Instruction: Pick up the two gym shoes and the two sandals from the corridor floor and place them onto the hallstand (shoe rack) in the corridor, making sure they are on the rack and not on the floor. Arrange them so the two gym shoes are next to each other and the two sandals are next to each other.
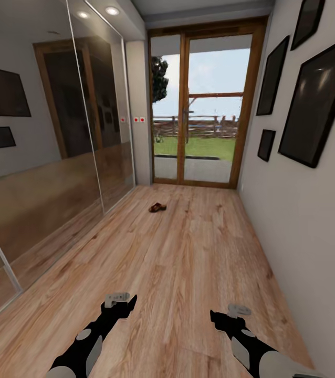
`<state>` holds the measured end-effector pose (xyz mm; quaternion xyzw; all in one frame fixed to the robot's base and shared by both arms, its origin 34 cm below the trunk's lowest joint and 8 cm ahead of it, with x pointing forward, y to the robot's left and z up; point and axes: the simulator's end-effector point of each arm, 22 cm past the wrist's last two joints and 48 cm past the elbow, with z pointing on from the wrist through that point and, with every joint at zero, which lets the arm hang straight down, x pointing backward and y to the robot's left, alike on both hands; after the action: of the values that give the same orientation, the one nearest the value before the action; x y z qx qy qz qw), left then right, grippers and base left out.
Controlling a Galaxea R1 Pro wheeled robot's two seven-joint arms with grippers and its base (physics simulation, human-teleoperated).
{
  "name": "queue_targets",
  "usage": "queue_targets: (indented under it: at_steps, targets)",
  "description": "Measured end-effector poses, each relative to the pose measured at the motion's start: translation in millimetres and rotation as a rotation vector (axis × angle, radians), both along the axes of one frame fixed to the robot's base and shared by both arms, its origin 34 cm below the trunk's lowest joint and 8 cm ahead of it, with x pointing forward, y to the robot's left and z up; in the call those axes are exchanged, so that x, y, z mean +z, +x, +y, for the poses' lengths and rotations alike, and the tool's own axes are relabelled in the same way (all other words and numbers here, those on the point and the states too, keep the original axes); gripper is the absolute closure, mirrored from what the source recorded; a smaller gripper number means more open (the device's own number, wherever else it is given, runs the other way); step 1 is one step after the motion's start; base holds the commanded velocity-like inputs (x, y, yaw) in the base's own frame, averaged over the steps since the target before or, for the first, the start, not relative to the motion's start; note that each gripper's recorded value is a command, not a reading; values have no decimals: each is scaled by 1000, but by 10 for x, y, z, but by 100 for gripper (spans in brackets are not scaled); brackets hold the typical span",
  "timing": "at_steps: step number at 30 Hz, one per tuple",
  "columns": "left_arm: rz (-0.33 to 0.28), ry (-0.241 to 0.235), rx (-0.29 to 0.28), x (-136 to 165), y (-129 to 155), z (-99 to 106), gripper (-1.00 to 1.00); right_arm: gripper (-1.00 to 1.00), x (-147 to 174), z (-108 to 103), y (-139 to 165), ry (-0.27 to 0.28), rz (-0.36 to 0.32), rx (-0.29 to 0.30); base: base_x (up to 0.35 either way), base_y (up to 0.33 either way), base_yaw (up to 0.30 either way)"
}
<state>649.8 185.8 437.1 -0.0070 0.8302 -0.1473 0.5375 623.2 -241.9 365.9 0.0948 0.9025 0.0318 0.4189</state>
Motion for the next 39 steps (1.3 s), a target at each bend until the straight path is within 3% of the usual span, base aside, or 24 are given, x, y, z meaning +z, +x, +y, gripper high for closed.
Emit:
queue_targets:
  at_steps: [39]
  targets:
    - [3, 0, -1, -16, -6, -4, -100, -100, -10, -1, -4, 2, 2, -2, 347, 0, 15]
